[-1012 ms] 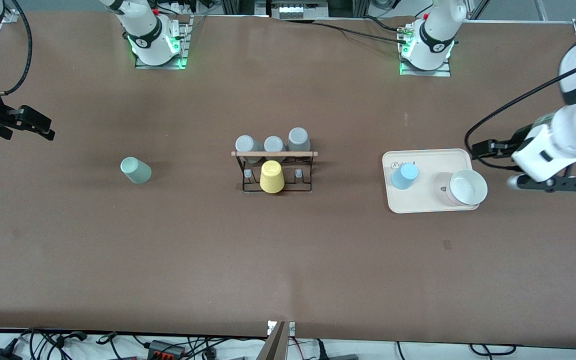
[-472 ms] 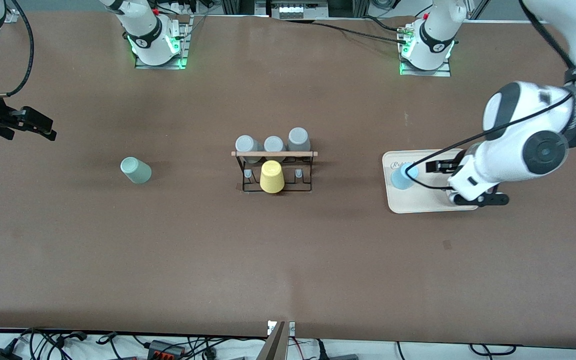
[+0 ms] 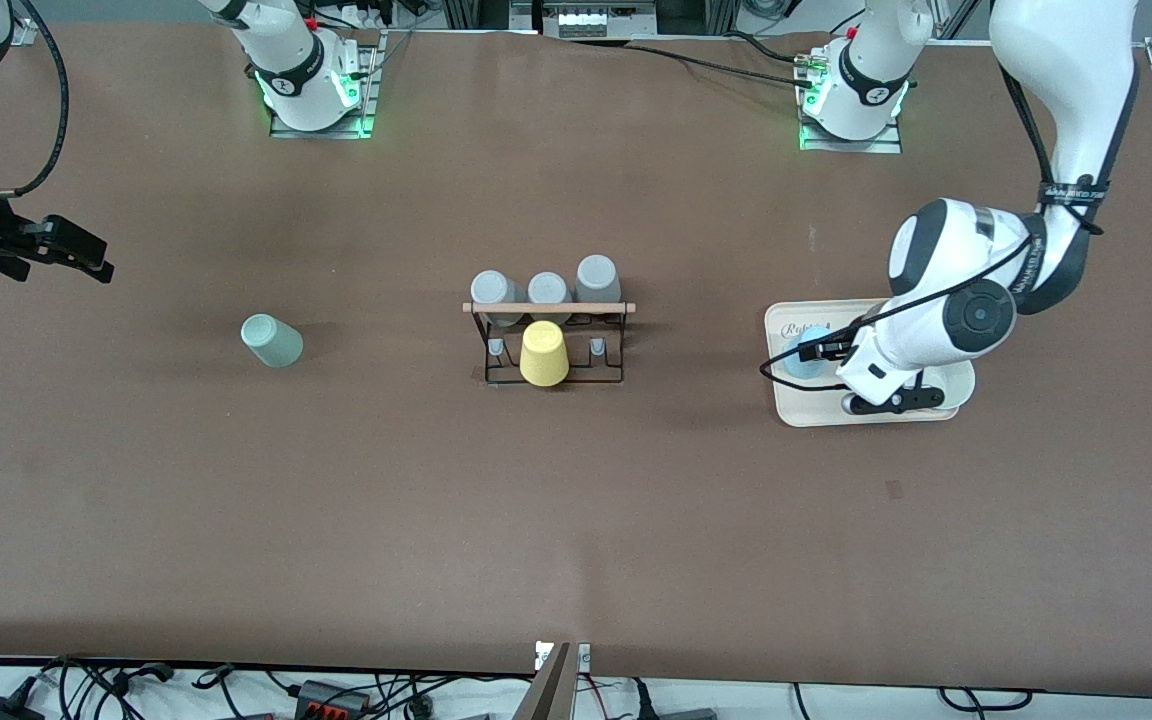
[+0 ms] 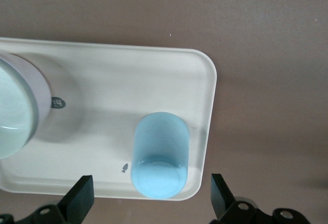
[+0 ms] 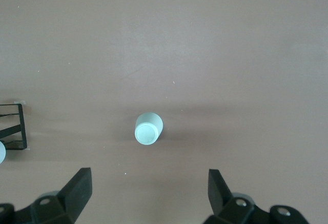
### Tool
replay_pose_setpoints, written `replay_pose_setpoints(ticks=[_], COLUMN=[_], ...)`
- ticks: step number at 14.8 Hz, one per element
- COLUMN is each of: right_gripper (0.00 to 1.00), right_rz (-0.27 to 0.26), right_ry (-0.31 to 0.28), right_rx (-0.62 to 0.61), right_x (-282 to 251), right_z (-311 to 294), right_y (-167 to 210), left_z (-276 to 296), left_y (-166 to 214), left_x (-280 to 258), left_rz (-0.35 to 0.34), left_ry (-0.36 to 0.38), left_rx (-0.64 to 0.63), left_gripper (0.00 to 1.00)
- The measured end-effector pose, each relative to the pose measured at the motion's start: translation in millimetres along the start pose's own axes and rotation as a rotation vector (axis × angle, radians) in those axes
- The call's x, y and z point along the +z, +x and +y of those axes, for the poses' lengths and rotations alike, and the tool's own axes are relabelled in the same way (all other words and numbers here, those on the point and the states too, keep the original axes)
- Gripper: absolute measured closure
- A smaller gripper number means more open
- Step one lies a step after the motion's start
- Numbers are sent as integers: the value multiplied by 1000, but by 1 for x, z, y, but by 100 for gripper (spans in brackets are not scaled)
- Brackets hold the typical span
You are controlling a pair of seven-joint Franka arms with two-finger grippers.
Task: Hang scattered cups on rack with three cups
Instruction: 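Lower the left gripper and grasp the light blue cup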
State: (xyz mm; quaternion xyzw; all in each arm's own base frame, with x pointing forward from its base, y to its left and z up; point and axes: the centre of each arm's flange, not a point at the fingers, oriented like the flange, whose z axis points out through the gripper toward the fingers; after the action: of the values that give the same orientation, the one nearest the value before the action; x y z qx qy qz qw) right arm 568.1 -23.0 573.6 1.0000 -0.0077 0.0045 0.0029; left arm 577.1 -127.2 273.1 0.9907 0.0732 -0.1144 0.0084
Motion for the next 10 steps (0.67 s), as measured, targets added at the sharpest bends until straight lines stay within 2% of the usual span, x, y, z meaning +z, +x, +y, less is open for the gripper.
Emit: replay_pose_setpoints(ticks=[8, 10], right_gripper=[0, 0], right_rz=[0, 0], right_ry=[0, 0], right_rx=[0, 0], right_x=[0, 0], right_z=[0, 0], right_y=[0, 0], left_z=[-4, -3], left_y=[-15, -17], left_x=[45, 47], left_rz=[42, 40], left_ry=[-17, -16], left_rx=[-4, -2], left_gripper=[0, 3])
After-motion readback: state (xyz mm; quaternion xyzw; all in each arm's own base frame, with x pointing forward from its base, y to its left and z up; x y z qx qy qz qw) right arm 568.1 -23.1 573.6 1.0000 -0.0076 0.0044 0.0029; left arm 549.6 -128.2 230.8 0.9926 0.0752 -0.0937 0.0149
